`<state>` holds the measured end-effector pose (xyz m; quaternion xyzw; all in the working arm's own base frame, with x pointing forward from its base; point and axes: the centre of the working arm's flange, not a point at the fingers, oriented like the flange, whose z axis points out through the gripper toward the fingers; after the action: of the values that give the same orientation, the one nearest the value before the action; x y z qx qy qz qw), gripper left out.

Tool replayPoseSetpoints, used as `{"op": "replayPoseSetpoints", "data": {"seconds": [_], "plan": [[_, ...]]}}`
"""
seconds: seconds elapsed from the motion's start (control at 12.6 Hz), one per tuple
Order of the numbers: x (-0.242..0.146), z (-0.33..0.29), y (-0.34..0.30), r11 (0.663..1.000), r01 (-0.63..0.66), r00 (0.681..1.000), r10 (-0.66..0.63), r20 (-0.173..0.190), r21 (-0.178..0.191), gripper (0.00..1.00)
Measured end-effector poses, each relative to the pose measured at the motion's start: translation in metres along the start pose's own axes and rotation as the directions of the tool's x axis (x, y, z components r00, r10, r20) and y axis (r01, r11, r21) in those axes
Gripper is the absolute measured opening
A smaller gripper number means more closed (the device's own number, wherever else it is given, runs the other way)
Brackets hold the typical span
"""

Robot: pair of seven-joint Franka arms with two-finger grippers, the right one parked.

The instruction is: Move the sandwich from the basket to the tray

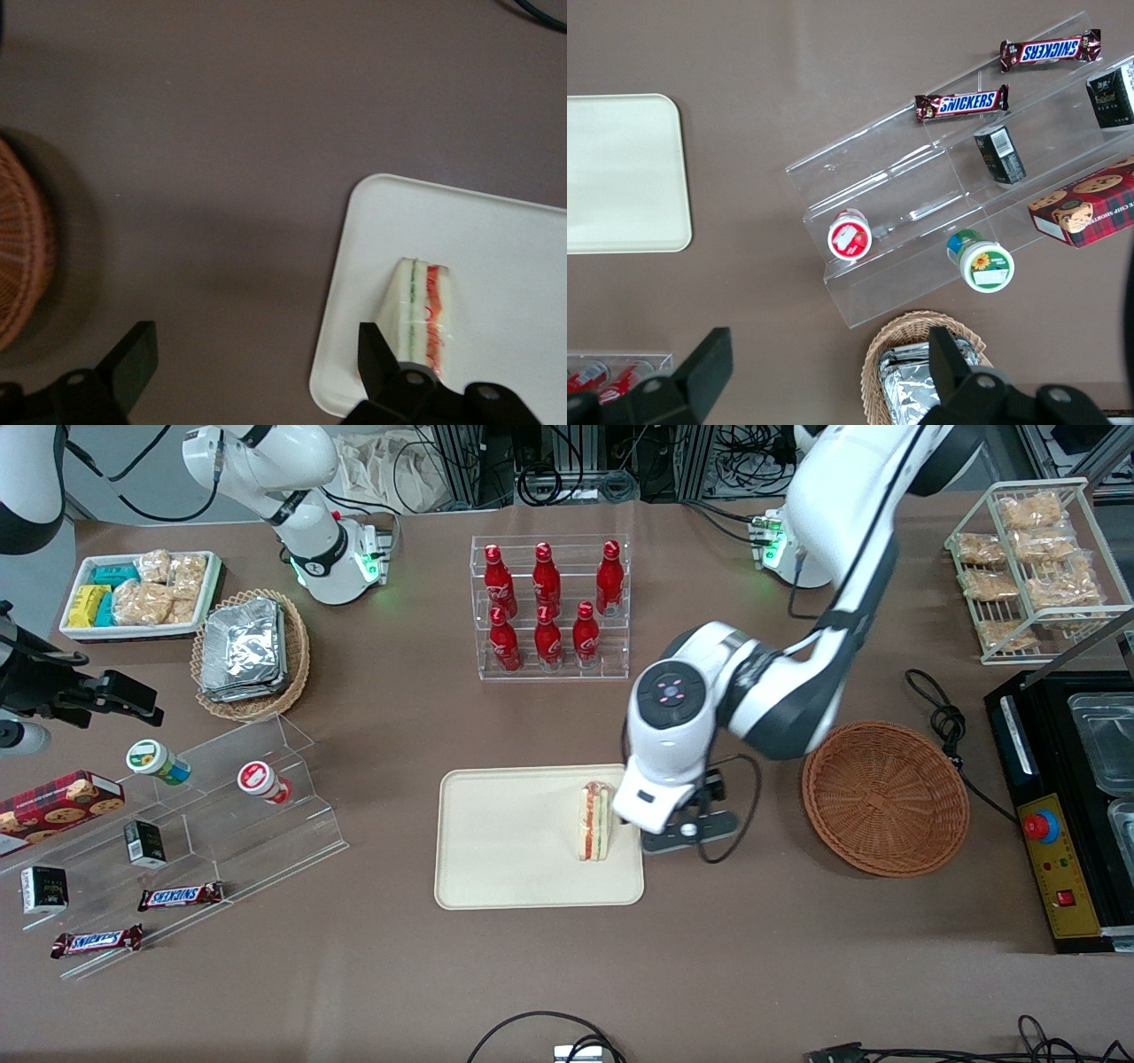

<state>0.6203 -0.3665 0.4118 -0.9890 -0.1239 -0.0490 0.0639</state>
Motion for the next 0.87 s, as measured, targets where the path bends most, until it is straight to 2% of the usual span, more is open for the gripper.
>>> {"op": "replayPoseSetpoints", "data": {"seconds": [0.4,0.55,0.71,0.87], "plan": [[0.056,-0.058,-0.093,0.988,0.157,0.987,-0.157,-0.022,-0.011,1.0],[0.068,-0.067,-0.12,0.985,0.171,0.985,-0.171,-0.021,-0.004,1.0],[0.075,-0.073,-0.145,0.992,0.128,0.992,-0.128,0.017,0.006,1.0],[0.085,-0.082,-0.178,0.996,0.092,0.994,-0.091,0.056,-0.008,1.0]]}}
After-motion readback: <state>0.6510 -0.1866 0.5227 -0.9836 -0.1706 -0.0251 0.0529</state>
